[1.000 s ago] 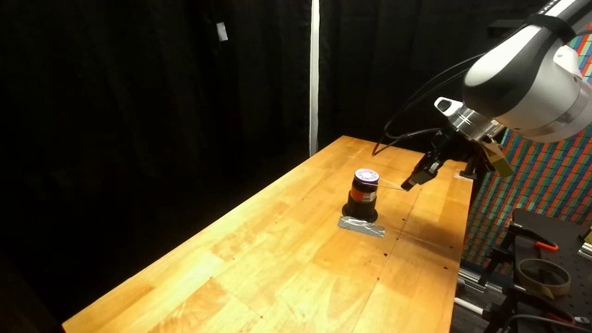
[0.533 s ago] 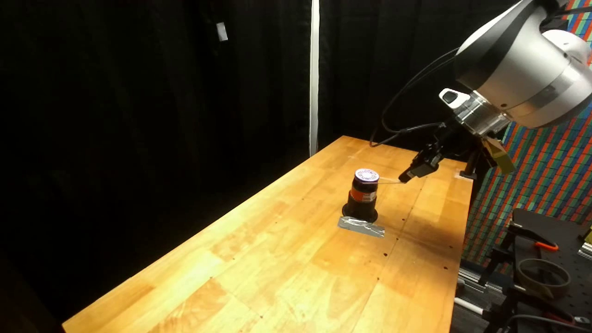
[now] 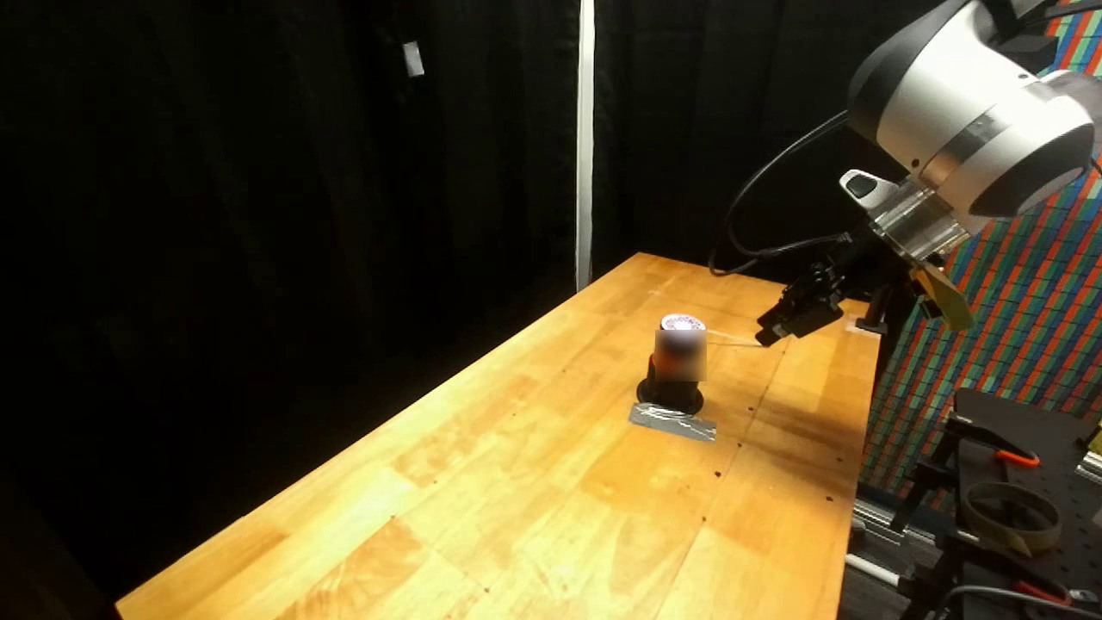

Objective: Place the elastic over the bottom of the brown coffee cup

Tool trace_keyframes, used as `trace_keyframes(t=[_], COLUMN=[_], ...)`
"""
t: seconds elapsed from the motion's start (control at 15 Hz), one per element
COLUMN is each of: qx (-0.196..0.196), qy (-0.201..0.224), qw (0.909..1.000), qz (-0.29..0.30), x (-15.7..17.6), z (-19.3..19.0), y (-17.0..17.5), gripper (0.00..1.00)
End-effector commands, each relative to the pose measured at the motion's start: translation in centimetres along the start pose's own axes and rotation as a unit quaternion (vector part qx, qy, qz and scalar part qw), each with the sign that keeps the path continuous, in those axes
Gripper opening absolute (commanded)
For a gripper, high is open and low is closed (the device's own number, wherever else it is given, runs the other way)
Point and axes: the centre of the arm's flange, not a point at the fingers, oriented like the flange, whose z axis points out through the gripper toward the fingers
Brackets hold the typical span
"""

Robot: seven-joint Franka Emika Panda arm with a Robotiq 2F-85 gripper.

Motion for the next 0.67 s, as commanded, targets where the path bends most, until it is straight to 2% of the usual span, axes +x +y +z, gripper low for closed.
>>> trace_keyframes(t=[0.0, 0.13, 0.6], qx=[0.003, 0.003, 0.020], qy=[0.019, 0.040, 0.121], qw=[0.9997, 0.9992, 0.9925], qz=[-0.013, -0.004, -0.002], x=[-4.6, -5.2, -7.8], z=[3.5, 3.8, 5.0], y=[-0.5, -0.4, 0.7], gripper=[0.84, 0.98, 1.00])
